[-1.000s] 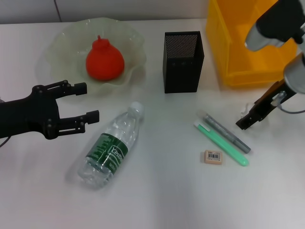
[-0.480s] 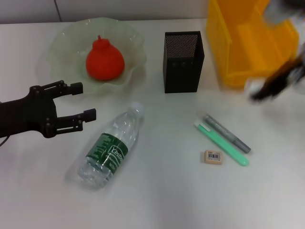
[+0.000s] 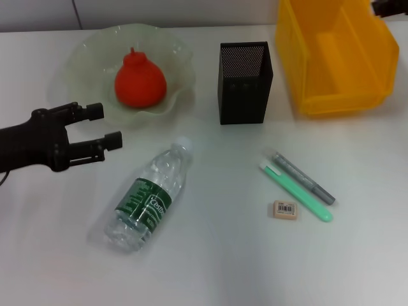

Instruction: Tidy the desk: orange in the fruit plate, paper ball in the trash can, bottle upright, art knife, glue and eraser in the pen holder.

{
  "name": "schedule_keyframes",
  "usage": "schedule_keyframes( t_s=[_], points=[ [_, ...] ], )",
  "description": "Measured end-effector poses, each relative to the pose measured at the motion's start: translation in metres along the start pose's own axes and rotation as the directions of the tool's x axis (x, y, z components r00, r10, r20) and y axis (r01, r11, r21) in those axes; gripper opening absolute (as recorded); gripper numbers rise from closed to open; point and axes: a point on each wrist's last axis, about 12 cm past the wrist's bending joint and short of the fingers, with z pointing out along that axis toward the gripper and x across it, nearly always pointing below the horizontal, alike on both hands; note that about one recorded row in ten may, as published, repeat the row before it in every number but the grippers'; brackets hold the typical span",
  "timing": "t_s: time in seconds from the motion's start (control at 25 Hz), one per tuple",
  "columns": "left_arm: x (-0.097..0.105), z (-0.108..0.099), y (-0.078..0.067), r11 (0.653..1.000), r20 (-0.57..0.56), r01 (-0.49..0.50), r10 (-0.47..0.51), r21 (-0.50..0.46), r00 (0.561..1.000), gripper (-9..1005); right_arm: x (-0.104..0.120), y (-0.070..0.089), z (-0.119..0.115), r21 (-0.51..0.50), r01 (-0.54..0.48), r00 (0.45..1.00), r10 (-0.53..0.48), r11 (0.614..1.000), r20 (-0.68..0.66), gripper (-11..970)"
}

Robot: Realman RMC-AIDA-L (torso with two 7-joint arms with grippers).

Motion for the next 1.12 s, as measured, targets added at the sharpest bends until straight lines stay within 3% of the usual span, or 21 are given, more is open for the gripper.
schedule_keyframes(
  t_s=[0.16,0.28,0.44,0.6,0.64,0.72,0.84,0.92,1.12],
  points=[
    [-0.012,0.003,0.000,0.999,-0.044,0.051,-0.051,0.000,0.998,808,0.010,0.001,0.020,-0.079,-0.019,0.996,0.025,0.997,0.081,621],
    [-0.021,0.005,0.000,0.991,-0.108,0.134,-0.135,-0.022,0.985,808,0.018,0.002,0.022,-0.119,-0.025,0.994,0.038,0.993,0.104,674],
    [-0.042,0.014,0.003,0.948,-0.238,0.303,-0.318,-0.098,0.918,807,0.045,0.007,0.014,-0.236,0.008,0.983,0.036,0.972,0.181,812],
    [-0.068,0.027,0.000,0.901,-0.309,0.395,-0.433,-0.180,0.847,807,0.102,0.025,0.014,-0.447,0.126,0.949,0.023,0.886,0.314,846],
    [-0.068,0.027,0.000,0.901,-0.309,0.395,-0.433,-0.180,0.847,807,0.120,0.030,0.016,-0.491,0.151,0.938,0.032,0.858,0.345,845],
    [-0.081,0.044,-0.003,0.879,-0.366,0.424,-0.476,-0.218,0.799,807,0.152,0.038,0.019,-0.565,0.179,0.920,0.067,0.805,0.387,845],
    [-0.087,0.059,-0.007,0.876,-0.402,0.426,-0.482,-0.226,0.778,807,0.190,0.052,0.024,-0.650,0.208,0.894,0.127,0.731,0.429,845],
    [-0.092,0.088,-0.012,0.884,-0.458,0.400,-0.467,-0.241,0.756,807,0.204,0.060,0.027,-0.676,0.212,0.885,0.155,0.706,0.439,846],
    [-0.093,0.122,-0.016,0.902,-0.516,0.321,-0.429,-0.290,0.741,807,0.220,0.074,0.033,-0.681,0.226,0.876,0.161,0.697,0.456,846]
  ],
)
